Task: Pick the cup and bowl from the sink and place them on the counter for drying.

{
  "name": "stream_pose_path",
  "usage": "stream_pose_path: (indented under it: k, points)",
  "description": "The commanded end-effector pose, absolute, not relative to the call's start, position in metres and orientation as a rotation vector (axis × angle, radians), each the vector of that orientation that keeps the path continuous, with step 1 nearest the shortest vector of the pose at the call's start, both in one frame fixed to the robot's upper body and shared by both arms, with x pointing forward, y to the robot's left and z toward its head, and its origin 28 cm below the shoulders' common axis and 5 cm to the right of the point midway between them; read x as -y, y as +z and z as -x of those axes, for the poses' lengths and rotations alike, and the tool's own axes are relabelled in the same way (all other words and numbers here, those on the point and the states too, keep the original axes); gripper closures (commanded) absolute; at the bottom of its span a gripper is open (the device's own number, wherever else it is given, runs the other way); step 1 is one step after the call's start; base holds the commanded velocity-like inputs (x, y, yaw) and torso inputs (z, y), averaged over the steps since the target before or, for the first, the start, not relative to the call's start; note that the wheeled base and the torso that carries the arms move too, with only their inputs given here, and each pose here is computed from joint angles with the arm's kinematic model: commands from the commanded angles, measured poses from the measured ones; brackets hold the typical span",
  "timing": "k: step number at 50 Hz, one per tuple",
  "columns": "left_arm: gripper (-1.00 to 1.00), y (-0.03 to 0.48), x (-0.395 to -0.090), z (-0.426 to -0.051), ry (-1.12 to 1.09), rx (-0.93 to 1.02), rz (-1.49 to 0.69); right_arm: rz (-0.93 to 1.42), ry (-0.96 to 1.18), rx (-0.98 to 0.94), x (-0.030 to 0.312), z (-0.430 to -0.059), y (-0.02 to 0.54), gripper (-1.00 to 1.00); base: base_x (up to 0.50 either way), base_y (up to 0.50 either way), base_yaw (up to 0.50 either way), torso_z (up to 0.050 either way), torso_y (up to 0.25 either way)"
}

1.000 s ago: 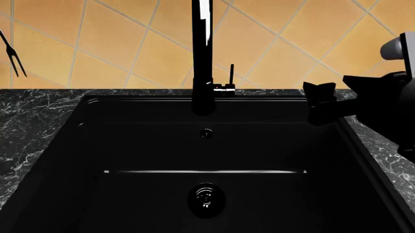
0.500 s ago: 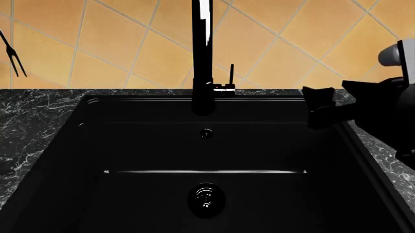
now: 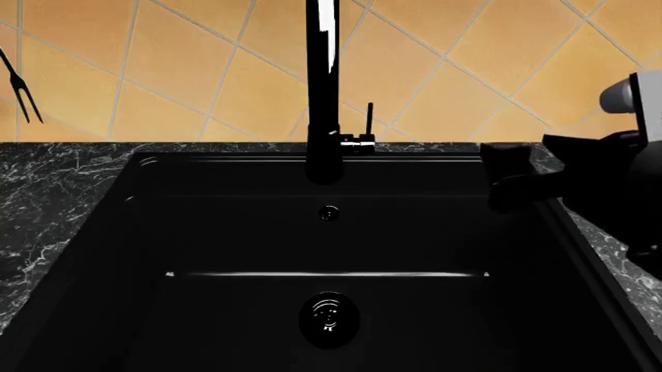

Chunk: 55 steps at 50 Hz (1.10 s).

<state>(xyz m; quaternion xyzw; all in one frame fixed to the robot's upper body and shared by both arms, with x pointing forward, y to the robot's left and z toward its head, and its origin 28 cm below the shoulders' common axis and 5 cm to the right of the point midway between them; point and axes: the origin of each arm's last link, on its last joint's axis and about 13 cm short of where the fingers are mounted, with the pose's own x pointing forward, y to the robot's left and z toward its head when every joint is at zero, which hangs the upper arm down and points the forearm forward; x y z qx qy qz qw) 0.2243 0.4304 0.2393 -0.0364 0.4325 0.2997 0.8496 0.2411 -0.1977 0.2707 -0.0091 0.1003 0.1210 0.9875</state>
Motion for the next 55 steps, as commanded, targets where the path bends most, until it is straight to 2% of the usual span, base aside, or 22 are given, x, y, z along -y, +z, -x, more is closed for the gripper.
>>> stream_pose_path:
  k: [1, 34, 35, 41, 42, 47, 55]
  points:
    - [-1.0, 0.237, -0.432, -0.226, 0.633, -0.912, 0.075, 0.013, 0.243, -0.204, 0.198, -0.239, 0.268, -1.0, 0.0, 0.0, 0.0, 0.0, 0.0]
    - [-1.0, 0.282, -0.424, -0.231, 0.626, -0.816, -0.003, 0.004, 0.236, -0.193, 0.2, -0.237, 0.271, -1.0, 0.0, 0.0, 0.0, 0.0, 0.0]
    - [-1.0, 0.297, -0.419, -0.229, 0.596, -0.743, 0.01, 0.002, 0.237, -0.188, 0.2, -0.238, 0.272, -1.0, 0.0, 0.0, 0.0, 0.0, 0.0]
    - [-1.0, 0.316, -0.4, -0.229, 0.517, -0.679, -0.053, 0.002, 0.242, -0.177, 0.198, -0.241, 0.276, -1.0, 0.0, 0.0, 0.0, 0.0, 0.0]
    - [-1.0, 0.32, -0.394, -0.23, 0.449, -0.692, -0.105, 0.001, 0.242, -0.175, 0.198, -0.241, 0.276, -1.0, 0.0, 0.0, 0.0, 0.0, 0.0]
    - [-1.0, 0.34, -0.373, -0.24, 0.399, -0.58, -0.147, 0.007, 0.24, -0.157, 0.197, -0.243, 0.279, -1.0, 0.0, 0.0, 0.0, 0.0, 0.0]
    - [-1.0, 0.34, -0.365, -0.248, 0.386, -0.531, -0.173, 0.007, 0.242, -0.15, 0.196, -0.243, 0.28, -1.0, 0.0, 0.0, 0.0, 0.0, 0.0]
